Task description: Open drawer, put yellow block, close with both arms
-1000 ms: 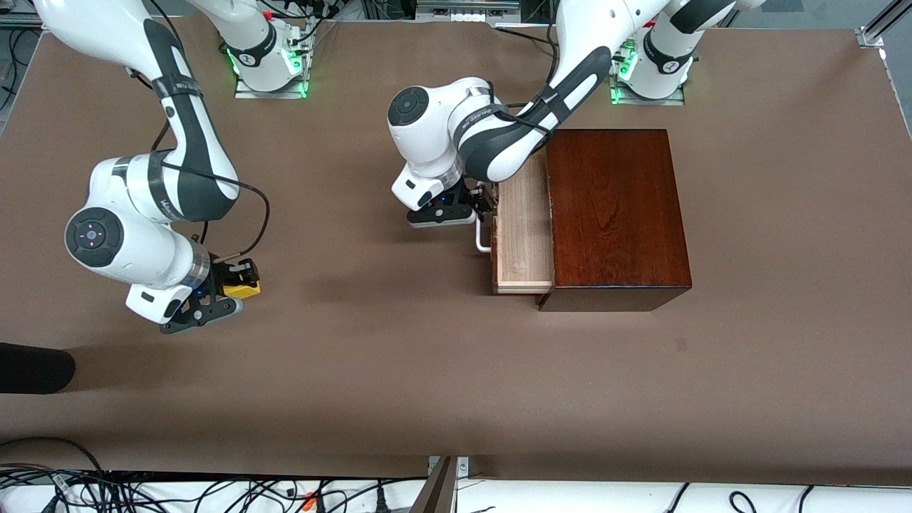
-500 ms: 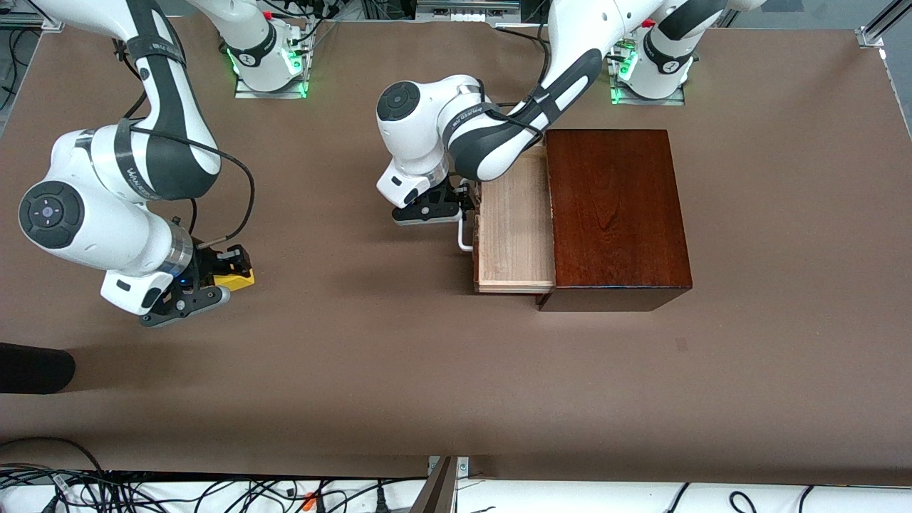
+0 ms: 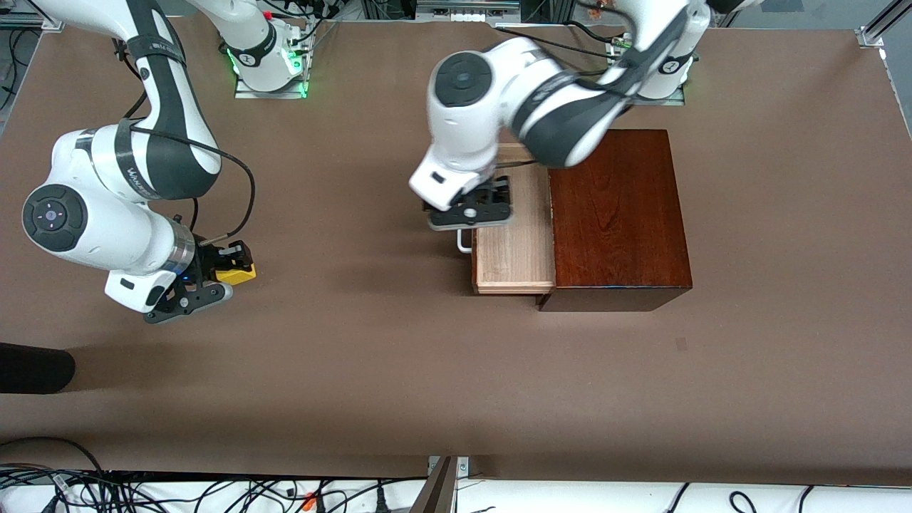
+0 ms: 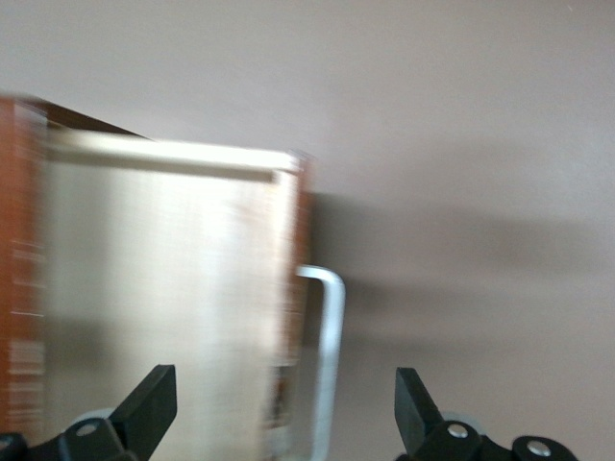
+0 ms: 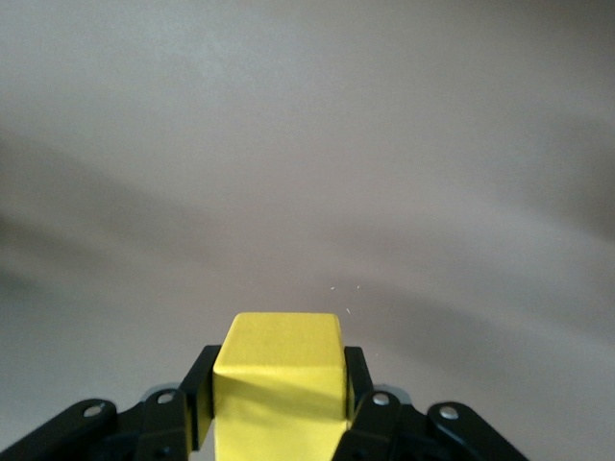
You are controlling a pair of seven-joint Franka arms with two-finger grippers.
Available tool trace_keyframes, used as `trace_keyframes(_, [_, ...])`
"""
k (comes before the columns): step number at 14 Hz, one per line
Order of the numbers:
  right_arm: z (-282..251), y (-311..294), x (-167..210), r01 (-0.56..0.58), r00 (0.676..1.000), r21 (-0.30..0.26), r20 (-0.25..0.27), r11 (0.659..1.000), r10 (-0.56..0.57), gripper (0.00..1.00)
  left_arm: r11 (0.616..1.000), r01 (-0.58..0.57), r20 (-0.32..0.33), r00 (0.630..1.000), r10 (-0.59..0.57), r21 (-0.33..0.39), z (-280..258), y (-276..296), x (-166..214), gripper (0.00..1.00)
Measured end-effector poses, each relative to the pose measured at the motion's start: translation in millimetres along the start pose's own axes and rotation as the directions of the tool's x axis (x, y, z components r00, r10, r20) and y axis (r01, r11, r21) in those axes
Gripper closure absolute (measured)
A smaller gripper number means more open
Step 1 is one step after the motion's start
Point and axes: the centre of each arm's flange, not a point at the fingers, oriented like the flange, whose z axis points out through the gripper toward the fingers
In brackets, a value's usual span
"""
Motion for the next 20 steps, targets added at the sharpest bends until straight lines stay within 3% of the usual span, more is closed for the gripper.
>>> trace_keyframes(5, [4.4, -95.3, 11.2, 0.153, 0.988, 0.037, -0.008, 0.988, -0.153, 0.44, 1.000, -0.021, 0.022, 1.000, 0.021, -0.004, -62.0, -153.6, 68.7, 0.00])
trace_keyframes(8, [9.4, -196.2, 21.1, 0.294, 0.952, 0.012, -0.097, 0.956, -0.292, 0.44, 1.000, 0.023, 0.016, 1.000, -0.023, 0.000, -71.4, -214.3, 91.2, 0.00])
trace_keyframes(11, [14.4, -296.8, 16.8, 0.428, 0.893, -0.011, -0.150, 0.904, -0.424, 0.44, 0.999, 0.033, 0.026, 0.999, -0.033, -0.021, -82.3, -261.9, 104.1, 0.00])
trace_keyframes(13, [13.6, -364.1, 10.2, 0.522, 0.836, -0.058, -0.164, 0.851, -0.524, 0.44, 0.999, 0.004, 0.028, 1.000, -0.002, -0.050, -92.0, -299.0, 110.0, 0.00])
trace_keyframes(17, [20.7, -465.7, -6.7, 0.649, 0.727, -0.138, -0.177, 0.748, -0.664, 0.44, 0.998, -0.040, 0.027, 0.999, 0.041, -0.045, -104.5, -348.2, 98.9, 0.00])
trace_keyframes(20, [30.0, -508.1, -25.3, 0.703, 0.672, -0.169, -0.162, 0.691, -0.723, 0.44, 0.997, -0.066, 0.013, 0.998, 0.067, -0.032, -118.4, -375.1, 83.8, 0.00])
